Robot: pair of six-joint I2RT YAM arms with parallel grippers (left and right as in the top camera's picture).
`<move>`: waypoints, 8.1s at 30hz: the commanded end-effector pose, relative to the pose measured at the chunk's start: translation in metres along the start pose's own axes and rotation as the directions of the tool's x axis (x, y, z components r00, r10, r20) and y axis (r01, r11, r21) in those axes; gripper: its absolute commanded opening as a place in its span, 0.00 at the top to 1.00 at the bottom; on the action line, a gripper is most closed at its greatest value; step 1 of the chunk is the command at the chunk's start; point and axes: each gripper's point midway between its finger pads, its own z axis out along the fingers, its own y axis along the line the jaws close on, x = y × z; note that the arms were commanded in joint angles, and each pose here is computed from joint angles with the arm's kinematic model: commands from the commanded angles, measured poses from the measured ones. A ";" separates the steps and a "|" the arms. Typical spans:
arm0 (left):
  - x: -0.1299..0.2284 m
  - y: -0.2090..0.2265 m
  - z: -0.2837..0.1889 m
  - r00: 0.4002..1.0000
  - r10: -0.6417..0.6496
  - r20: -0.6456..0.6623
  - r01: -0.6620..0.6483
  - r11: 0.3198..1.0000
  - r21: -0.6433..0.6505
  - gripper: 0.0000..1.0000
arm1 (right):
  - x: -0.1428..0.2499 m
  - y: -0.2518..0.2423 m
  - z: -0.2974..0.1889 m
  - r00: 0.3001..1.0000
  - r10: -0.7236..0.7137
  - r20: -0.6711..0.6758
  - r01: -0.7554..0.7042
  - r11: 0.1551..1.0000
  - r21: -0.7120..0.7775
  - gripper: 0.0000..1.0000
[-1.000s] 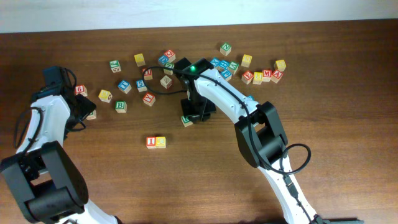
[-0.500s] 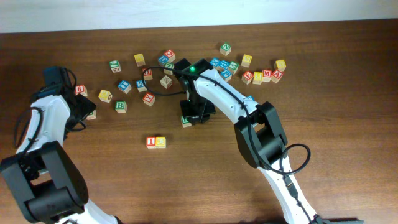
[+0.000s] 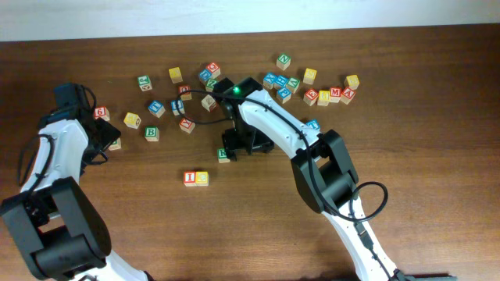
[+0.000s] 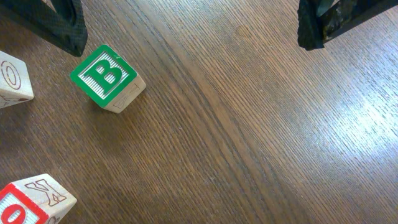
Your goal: Spell out ICRA
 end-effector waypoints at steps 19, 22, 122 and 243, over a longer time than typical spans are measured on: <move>-0.003 0.002 -0.007 1.000 -0.009 0.016 0.009 1.000 0.006 0.01 | -0.030 0.068 0.007 0.986 -0.074 0.149 0.106 0.971 -0.216 0.31; -0.003 0.002 -0.007 1.000 -0.009 0.016 0.009 1.000 0.006 0.01 | -0.018 0.070 0.010 0.992 -0.057 0.112 0.078 0.978 -0.195 0.35; -0.003 0.002 -0.007 1.000 -0.009 0.016 0.009 1.000 0.006 0.00 | 0.022 0.013 0.015 0.998 0.020 -0.056 -0.017 0.999 0.047 0.46; -0.003 0.002 -0.007 1.000 -0.009 0.016 0.009 1.000 0.006 0.01 | 0.045 0.010 -0.010 0.951 0.002 0.309 0.027 0.996 -0.089 0.76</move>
